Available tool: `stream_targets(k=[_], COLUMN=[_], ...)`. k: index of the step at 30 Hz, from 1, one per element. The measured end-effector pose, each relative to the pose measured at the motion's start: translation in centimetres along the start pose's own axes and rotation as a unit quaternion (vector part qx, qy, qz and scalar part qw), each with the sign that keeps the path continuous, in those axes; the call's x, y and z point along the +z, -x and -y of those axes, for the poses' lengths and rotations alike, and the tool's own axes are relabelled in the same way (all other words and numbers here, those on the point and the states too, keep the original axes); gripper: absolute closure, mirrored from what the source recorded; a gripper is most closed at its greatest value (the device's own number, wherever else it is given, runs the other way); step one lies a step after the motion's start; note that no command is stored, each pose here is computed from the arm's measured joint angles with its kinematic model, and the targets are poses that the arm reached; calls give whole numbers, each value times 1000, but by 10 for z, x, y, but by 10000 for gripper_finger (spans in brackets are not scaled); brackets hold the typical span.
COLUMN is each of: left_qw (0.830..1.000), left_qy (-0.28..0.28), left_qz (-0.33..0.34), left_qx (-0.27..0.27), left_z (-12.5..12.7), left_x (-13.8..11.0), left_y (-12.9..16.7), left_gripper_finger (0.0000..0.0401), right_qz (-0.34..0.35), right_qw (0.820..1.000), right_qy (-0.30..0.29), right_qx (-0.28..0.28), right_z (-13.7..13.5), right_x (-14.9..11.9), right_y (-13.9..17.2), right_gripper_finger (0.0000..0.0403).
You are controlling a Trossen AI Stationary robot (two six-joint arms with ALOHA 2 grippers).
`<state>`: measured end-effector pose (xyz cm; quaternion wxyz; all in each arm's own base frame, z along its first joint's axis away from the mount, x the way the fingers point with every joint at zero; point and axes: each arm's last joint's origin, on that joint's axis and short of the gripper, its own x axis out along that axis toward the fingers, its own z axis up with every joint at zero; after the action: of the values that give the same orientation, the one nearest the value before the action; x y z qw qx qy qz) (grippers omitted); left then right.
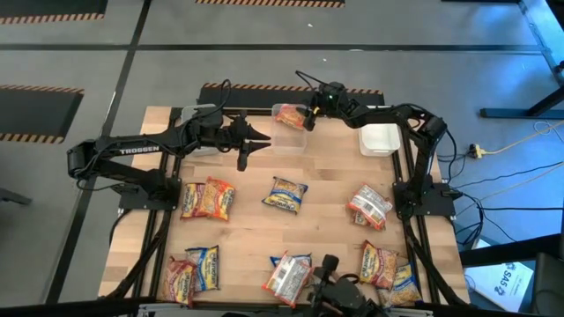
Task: Sort Maruchan noodles
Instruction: Put the top center orange noodle into the transparent bin
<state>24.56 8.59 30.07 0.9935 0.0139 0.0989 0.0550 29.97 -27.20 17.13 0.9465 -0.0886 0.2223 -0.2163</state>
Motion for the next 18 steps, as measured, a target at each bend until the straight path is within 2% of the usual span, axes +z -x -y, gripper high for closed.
stream_targets(k=[3, 8, 13, 18], left_qw=[1000, 1000, 1000, 1000], left_qy=[0, -1, -1, -1], left_qz=[1, 1, 1, 1], left_qx=[0, 0, 0, 0], left_z=[0, 0, 0, 0], left_x=[0, 0, 0, 0], left_y=[0, 0, 0, 0], left_gripper_finger=[322, 322, 322, 322], right_qz=[12, 54, 34, -17], right_qw=[1000, 998, 994, 981], right_qy=[25, 14, -7, -15], right_qx=[-2, 25, 100, 190], right_z=[1, 2, -1, -11], right_x=[2, 19, 36, 29], right_y=[0, 11, 36, 49], right_gripper_finger=[236, 236, 237, 237])
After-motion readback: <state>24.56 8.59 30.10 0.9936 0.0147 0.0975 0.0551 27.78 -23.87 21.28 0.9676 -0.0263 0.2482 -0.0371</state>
